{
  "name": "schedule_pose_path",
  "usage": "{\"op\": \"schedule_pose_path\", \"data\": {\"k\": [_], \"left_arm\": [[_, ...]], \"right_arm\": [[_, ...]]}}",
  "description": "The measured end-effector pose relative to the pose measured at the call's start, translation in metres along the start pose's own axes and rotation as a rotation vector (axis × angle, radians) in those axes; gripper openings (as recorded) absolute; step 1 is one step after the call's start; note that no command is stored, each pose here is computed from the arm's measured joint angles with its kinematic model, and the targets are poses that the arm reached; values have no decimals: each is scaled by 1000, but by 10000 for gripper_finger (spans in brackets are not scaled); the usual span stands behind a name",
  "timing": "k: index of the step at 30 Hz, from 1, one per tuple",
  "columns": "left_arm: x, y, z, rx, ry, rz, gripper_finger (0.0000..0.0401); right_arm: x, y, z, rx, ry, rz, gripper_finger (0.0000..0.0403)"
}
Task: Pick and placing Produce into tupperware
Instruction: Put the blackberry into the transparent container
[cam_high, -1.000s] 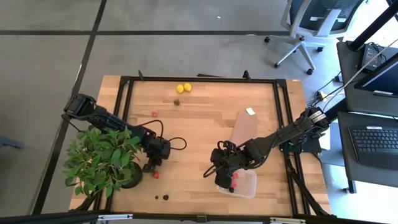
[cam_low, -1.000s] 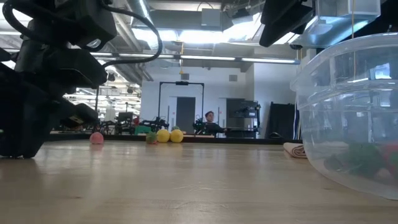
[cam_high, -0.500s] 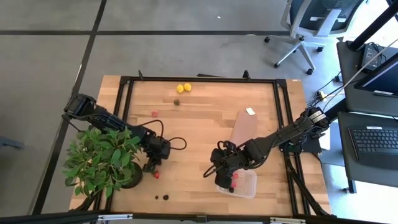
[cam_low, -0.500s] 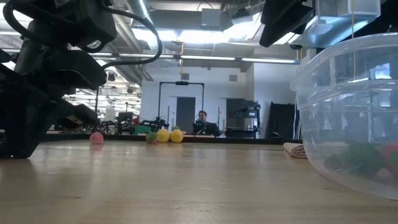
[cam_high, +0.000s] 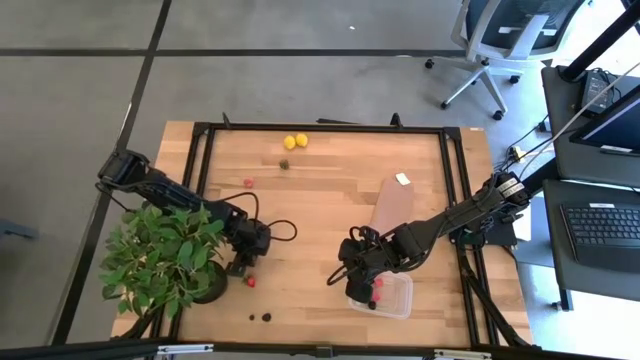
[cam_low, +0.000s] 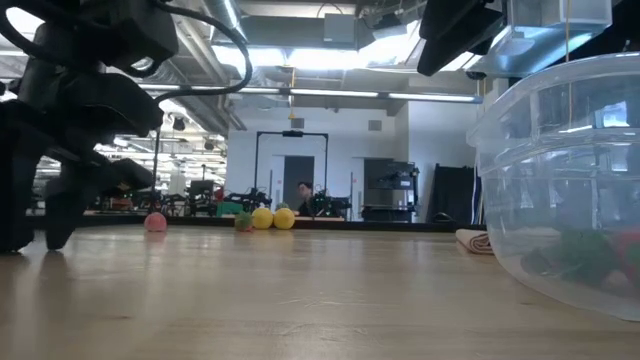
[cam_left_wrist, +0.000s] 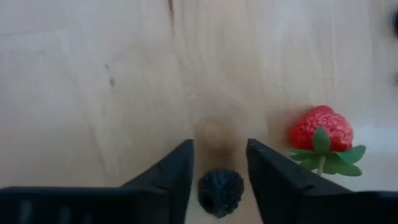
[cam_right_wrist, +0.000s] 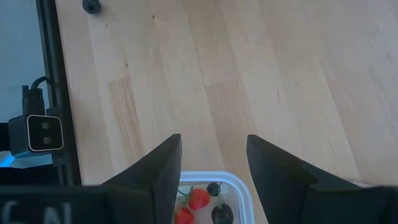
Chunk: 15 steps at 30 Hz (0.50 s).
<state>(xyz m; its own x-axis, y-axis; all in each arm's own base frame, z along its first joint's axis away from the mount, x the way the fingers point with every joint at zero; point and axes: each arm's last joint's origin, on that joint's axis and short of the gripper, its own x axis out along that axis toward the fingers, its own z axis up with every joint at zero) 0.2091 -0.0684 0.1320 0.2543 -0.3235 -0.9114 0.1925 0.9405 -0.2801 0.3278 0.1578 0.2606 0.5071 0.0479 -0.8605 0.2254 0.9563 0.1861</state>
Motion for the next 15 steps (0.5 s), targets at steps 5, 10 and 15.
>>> {"op": "schedule_pose_path", "data": {"k": [5,10,15], "left_arm": [[-1,0,-2,-5,22,0,194],[-2,0,-5,9,68,-31,208],[-2,0,-9,0,106,-38,204]], "right_arm": [[0,0,0,1,-1,0,184],[0,0,0,3,-1,0,184],[0,0,0,6,-1,0,184]]}}
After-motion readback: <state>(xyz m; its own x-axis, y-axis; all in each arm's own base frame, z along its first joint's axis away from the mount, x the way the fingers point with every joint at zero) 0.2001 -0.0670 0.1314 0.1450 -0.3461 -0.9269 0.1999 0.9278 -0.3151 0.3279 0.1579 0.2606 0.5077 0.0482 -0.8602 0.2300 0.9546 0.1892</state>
